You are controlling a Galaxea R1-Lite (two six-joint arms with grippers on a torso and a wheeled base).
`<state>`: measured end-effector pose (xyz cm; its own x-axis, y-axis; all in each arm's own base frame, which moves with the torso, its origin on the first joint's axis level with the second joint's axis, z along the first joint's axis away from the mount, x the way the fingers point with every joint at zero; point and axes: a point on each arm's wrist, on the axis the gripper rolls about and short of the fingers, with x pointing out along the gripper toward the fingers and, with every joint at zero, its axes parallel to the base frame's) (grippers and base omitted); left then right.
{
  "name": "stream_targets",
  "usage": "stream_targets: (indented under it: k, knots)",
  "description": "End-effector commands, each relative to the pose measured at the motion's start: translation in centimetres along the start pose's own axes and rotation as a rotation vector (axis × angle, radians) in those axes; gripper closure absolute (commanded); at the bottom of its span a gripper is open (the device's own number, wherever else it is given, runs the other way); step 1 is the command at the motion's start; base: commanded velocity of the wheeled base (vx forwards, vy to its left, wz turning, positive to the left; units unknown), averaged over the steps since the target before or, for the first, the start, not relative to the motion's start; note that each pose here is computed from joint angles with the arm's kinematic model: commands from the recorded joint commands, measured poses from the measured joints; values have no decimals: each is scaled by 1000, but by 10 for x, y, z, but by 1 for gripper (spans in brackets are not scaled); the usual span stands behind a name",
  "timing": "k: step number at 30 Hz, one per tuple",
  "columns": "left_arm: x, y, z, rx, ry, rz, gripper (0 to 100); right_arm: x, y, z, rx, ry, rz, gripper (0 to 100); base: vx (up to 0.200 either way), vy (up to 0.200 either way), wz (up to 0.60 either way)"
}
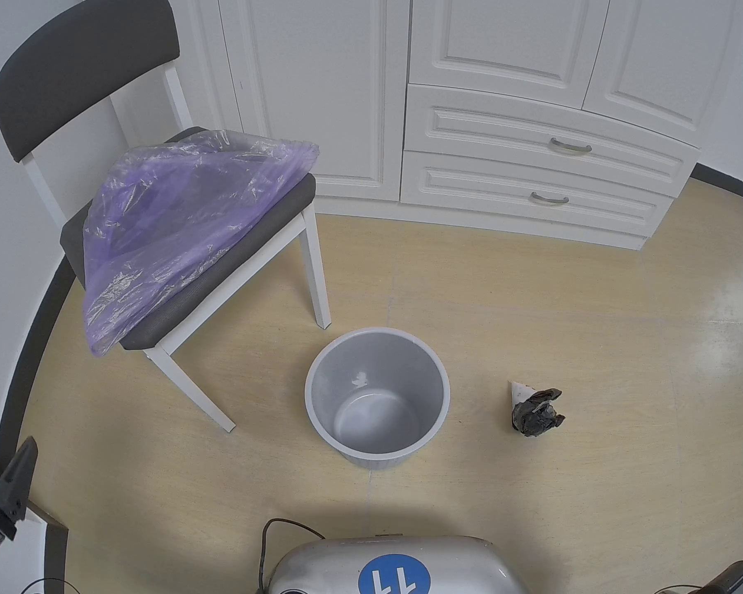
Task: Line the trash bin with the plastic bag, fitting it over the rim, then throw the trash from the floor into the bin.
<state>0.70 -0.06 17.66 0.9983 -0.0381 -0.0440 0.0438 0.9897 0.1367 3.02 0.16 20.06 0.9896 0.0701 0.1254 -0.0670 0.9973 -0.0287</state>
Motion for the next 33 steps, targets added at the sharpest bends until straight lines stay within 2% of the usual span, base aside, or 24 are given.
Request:
stream_targets:
  k: [1, 8, 9, 13, 16, 19, 21, 26, 28, 30, 33]
  knots:
    - [36, 5, 24, 73, 134, 42, 0, 46, -3, 24, -16, 41, 12, 0, 0, 0, 0]
    - [49, 9, 36, 140, 161, 76, 0, 58, 4, 34, -17, 31, 98, 0, 0, 0, 0]
    - [53, 10, 40, 177, 170, 96, 0, 60, 5, 34, -17, 40, 109, 0, 0, 0, 0]
    - [67, 11, 43, 262, 223, 116, 0, 62, 4, 35, -13, 39, 98, 0, 0, 0, 0]
    - [81, 12, 43, 313, 276, 112, 0, 70, 4, 39, 12, 48, 58, 0, 0, 0, 0]
    - [90, 12, 40, 333, 313, 96, 0, 74, 3, 38, 30, 61, 27, 0, 0, 0, 0]
    - [105, 11, 36, 350, 371, 71, 0, 78, 3, 36, 29, 80, 2, 0, 0, 0, 0]
    - [129, 10, 28, 407, 465, 50, 0, 79, 3, 34, 21, 89, 1, 0, 0, 0, 0]
    - [129, 10, 28, 407, 465, 50, 0, 79, 3, 34, 21, 89, 1, 0, 0, 0, 0]
    - [147, 9, 21, 437, 534, 29, 0, 81, 3, 34, 18, 93, 3, 0, 0, 0, 0]
    - [161, 9, 18, 447, 562, 42, 0, 83, 3, 33, 4, 100, 4, 0, 0, 0, 0]
